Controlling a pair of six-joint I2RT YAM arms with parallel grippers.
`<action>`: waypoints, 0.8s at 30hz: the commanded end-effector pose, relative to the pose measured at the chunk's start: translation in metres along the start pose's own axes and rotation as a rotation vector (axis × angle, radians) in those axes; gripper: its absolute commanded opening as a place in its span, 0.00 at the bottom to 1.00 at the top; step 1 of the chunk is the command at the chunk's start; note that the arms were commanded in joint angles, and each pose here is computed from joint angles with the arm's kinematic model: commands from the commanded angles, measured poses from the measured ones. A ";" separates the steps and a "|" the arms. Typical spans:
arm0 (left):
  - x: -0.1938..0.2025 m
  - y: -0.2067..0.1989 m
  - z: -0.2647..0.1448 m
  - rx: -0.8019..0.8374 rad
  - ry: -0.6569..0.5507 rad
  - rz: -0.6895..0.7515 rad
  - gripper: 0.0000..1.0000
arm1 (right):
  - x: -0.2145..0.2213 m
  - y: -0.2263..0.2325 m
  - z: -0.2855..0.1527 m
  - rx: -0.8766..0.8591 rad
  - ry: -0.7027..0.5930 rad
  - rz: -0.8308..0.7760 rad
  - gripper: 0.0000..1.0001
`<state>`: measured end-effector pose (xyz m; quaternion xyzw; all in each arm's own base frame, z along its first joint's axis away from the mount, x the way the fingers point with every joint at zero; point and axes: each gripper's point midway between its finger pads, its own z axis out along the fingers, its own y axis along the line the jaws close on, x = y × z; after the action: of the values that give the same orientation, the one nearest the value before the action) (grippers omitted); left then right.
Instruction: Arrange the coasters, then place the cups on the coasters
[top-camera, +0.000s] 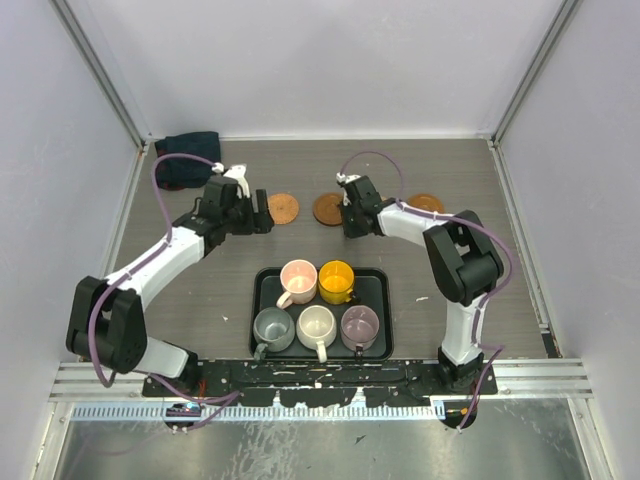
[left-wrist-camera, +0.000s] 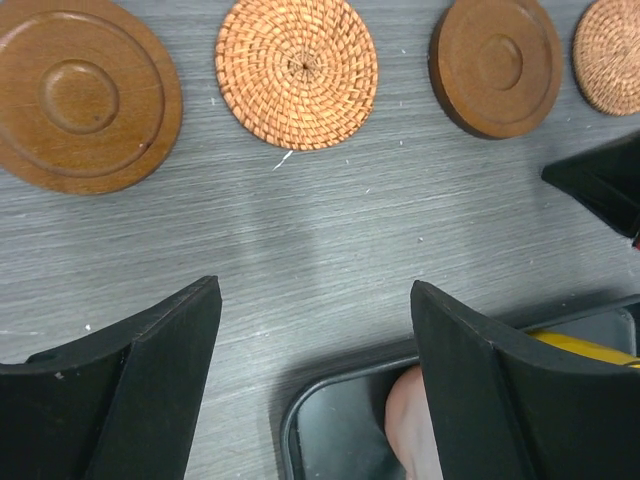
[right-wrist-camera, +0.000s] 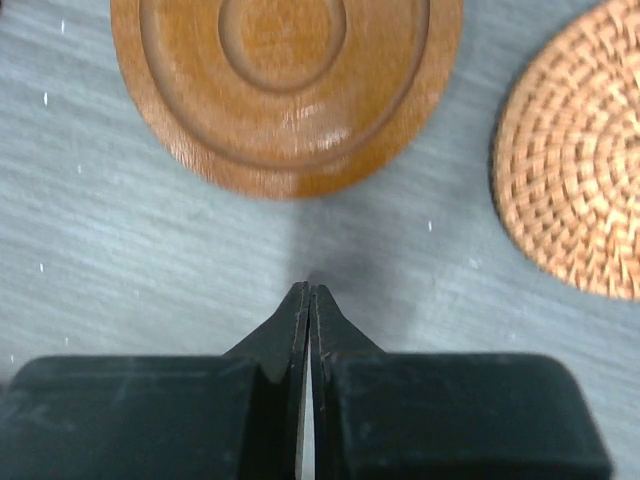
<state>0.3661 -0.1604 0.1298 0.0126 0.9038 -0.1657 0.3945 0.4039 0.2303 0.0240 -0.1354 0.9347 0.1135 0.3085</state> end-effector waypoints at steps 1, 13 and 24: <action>-0.041 -0.006 -0.034 -0.003 -0.141 0.012 0.81 | -0.024 0.004 -0.048 0.002 -0.088 -0.016 0.09; -0.043 0.003 -0.089 -0.039 -0.238 -0.020 0.98 | -0.081 -0.029 -0.159 0.127 -0.444 0.071 0.55; -0.021 0.008 -0.125 -0.017 -0.301 -0.091 0.98 | -0.044 -0.061 -0.211 0.217 -0.550 0.166 0.73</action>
<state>0.3006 -0.1179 0.2073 -0.0407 0.8539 -0.1676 0.4909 0.3503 0.1341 0.1807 -0.0342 0.8558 0.0702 0.5113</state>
